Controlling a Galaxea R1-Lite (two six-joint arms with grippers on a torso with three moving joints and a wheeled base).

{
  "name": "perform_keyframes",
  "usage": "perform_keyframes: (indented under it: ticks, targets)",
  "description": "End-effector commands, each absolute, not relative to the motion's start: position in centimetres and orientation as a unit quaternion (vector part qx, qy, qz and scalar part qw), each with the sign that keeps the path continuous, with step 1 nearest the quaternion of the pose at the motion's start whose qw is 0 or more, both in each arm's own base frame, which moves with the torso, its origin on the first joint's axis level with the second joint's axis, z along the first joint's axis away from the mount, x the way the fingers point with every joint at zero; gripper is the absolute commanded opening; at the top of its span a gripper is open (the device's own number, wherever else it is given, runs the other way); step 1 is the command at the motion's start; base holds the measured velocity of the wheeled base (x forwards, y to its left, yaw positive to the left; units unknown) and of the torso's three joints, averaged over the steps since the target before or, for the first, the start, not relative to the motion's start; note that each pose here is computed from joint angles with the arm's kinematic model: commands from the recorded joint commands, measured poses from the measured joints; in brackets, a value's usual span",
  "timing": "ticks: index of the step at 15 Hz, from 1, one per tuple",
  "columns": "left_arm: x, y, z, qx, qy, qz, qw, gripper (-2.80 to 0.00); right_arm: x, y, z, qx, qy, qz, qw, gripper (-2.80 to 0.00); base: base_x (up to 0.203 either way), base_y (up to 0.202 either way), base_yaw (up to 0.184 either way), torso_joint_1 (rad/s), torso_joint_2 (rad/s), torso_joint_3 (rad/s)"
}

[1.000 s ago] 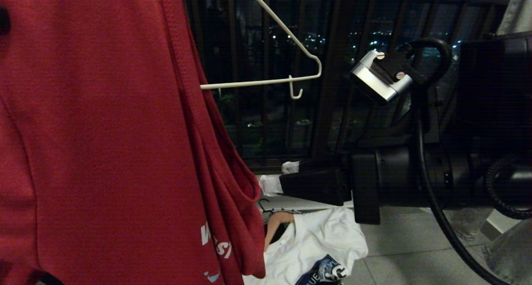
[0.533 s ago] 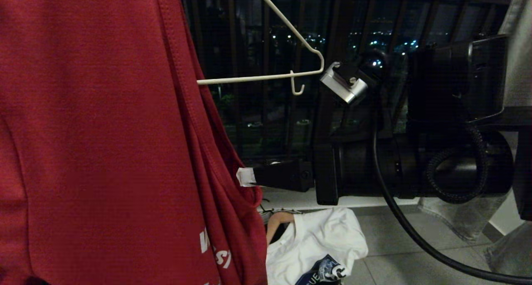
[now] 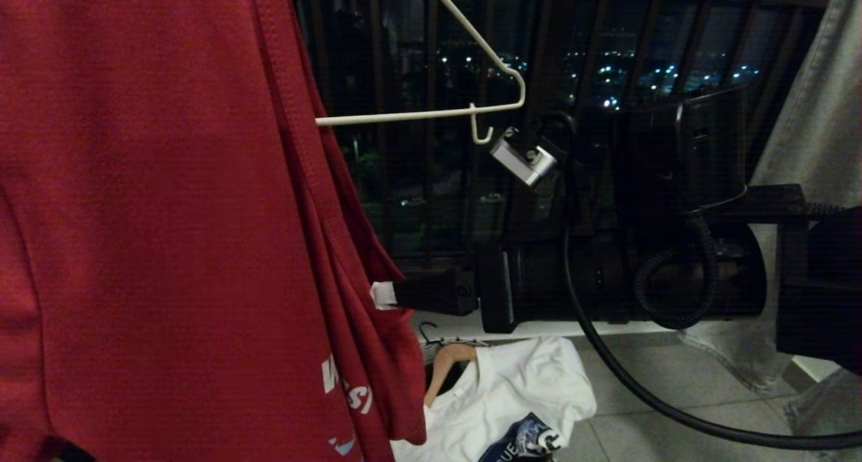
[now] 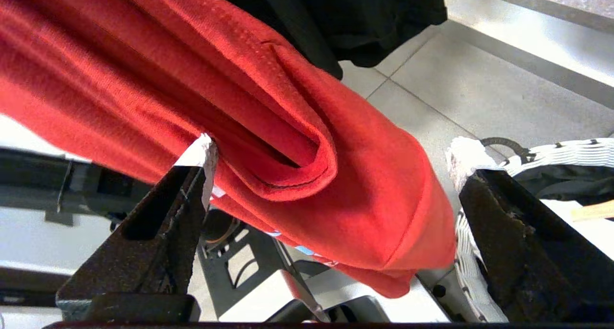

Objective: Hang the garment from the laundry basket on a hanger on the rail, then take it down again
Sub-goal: Hang the clothes on the clothes rack

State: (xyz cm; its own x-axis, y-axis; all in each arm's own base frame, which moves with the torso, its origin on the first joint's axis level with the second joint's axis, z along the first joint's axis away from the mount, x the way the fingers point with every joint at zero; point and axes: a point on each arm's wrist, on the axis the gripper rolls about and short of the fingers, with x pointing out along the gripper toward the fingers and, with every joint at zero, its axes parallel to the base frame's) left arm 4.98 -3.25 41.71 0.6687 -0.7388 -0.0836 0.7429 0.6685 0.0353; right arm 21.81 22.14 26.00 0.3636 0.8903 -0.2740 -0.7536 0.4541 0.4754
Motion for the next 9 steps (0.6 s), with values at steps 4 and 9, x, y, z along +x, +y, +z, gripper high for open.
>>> perform_keyframes:
  ticks: [4,9]
  targets:
    - [4.8,-3.2,41.7,0.038,0.030,-0.407,0.912,-2.80,23.0,21.5,26.4,0.151,0.247,0.489,0.823,0.00,0.000,0.000,0.000,0.000,0.00,0.000]
    - [4.8,-3.2,41.7,0.044,0.024,-0.407,0.912,-2.80,23.8,21.7,26.2,0.171,0.255,0.481,0.821,0.00,0.000,0.000,0.000,0.000,0.00,0.000]
